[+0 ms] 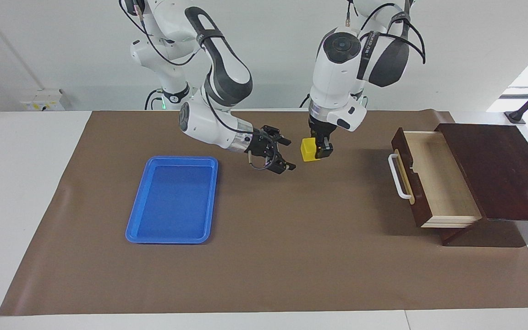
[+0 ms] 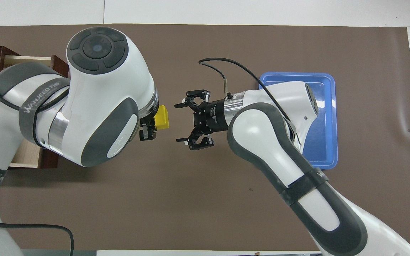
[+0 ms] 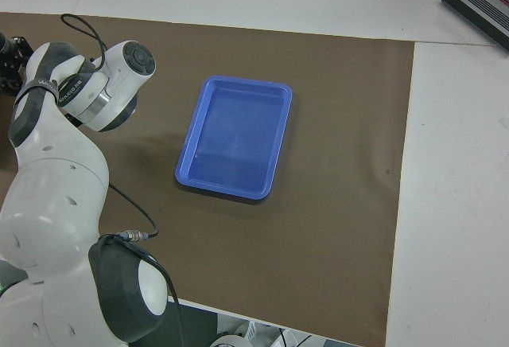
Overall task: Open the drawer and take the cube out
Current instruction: 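Close the right gripper on the yellow cube held by the left gripper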
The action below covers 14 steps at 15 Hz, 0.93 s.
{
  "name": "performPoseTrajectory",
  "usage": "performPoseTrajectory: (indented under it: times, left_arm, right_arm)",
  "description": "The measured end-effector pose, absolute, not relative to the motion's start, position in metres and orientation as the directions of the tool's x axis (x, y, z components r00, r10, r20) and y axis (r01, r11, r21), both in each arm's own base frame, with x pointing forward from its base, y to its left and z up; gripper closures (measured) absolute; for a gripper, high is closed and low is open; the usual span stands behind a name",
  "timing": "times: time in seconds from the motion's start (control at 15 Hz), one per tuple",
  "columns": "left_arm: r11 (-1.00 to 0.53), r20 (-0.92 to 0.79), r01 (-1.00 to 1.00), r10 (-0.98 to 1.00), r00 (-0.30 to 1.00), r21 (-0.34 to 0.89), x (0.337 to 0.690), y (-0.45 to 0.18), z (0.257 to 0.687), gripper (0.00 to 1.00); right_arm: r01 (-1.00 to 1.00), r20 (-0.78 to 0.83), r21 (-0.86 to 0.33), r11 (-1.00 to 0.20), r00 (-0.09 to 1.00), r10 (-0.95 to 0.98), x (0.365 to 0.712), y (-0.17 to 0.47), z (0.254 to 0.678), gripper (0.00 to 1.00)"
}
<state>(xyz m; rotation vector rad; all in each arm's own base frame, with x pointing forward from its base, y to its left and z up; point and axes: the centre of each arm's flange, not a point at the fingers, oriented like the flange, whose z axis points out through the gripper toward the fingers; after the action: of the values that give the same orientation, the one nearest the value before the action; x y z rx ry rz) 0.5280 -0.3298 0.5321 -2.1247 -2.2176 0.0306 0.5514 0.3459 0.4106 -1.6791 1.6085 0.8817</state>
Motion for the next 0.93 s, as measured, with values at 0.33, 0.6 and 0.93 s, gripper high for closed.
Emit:
performPoseTrajectory:
  times: [0.33,0.6,0.93]
  left_arm:
    - [0.048,0.035,0.997,0.998,-0.046,-0.064,0.528,-0.330,0.532,0.45]
    - [0.050,0.035,0.997,0.998,-0.048,-0.064,0.529,-0.329,0.532,0.45]
    - [0.050,0.034,0.997,0.998,-0.048,-0.064,0.528,-0.330,0.532,0.45]
  right_arm:
    - [-0.998,-0.820,0.001,-0.058,0.032,-0.571,0.544,0.366,0.408,0.00]
    - [-0.999,-0.821,0.001,-0.045,0.025,-0.571,0.546,0.369,0.410,0.00]
    - [-1.000,-0.827,0.000,-0.026,0.015,-0.562,0.554,0.369,0.421,0.00]
